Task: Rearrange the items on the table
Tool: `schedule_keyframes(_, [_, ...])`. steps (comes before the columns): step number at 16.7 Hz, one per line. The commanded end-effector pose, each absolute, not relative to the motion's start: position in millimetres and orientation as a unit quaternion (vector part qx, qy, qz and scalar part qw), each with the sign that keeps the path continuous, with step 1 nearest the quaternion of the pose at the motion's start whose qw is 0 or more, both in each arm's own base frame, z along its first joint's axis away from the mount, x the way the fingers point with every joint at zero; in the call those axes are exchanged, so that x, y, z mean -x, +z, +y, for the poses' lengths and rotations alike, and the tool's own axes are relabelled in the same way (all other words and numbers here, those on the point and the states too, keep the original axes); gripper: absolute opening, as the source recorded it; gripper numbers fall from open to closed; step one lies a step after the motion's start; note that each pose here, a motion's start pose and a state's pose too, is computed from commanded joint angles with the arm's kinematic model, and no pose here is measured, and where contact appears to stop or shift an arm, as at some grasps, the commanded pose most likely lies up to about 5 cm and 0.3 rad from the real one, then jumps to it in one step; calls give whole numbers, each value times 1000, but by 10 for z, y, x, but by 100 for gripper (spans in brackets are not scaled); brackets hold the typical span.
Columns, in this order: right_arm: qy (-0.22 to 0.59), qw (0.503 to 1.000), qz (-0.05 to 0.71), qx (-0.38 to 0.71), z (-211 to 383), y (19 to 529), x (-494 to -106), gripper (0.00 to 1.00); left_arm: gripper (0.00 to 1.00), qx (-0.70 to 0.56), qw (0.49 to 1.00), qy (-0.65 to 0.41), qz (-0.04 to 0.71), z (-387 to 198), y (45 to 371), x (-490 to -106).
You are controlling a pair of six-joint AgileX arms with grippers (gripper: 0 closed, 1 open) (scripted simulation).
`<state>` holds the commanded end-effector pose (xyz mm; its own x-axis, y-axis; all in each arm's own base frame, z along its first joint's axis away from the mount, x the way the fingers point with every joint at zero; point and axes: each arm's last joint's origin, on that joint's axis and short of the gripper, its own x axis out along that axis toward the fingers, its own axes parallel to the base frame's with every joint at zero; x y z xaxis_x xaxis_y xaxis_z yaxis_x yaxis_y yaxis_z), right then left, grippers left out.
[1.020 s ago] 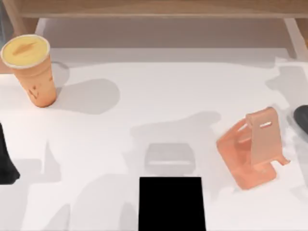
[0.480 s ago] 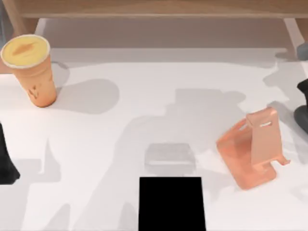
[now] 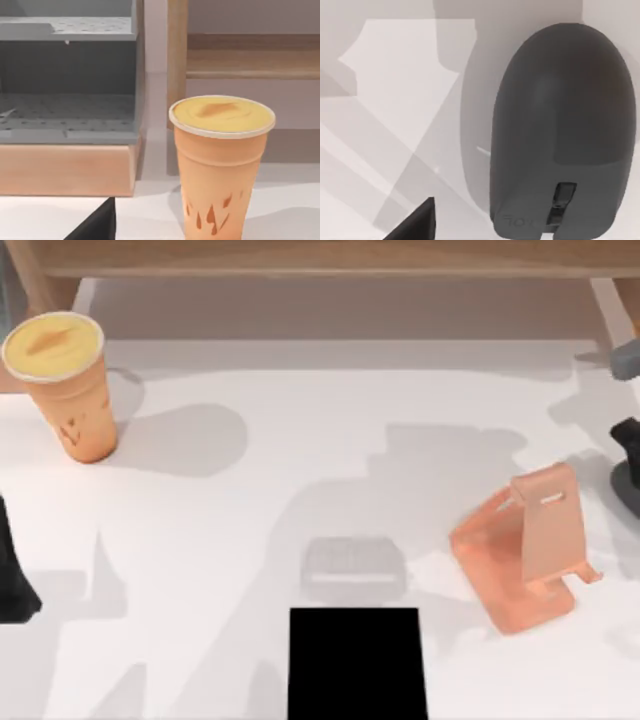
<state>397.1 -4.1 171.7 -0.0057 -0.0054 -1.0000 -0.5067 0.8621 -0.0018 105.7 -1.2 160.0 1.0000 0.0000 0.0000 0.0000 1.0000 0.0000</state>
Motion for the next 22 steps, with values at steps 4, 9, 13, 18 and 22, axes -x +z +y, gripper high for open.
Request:
schedule_keyframes(4, [183,683,681,188,-49,1277,-3985,100,100,0,1000,0,0,-12,1600,-1057])
schedule_keyframes(9, [184,681,683,187,-53,1034,-3954,100,100,0,1000,0,0,-12,1600,-1057])
schedule_keyframes(13, [184,681,683,187,-53,1034,-3954,85,100,0,1000,0,0,-12,1600,-1057])
schedule_keyframes(18, [184,681,683,187,-53,1034,-3954,47,100,0,1000,0,0,-12,1600,-1057])
schedule_keyframes(22, [184,681,683,187,-53,1034,-3954,17,100,0,1000,0,0,-12,1600,-1057])
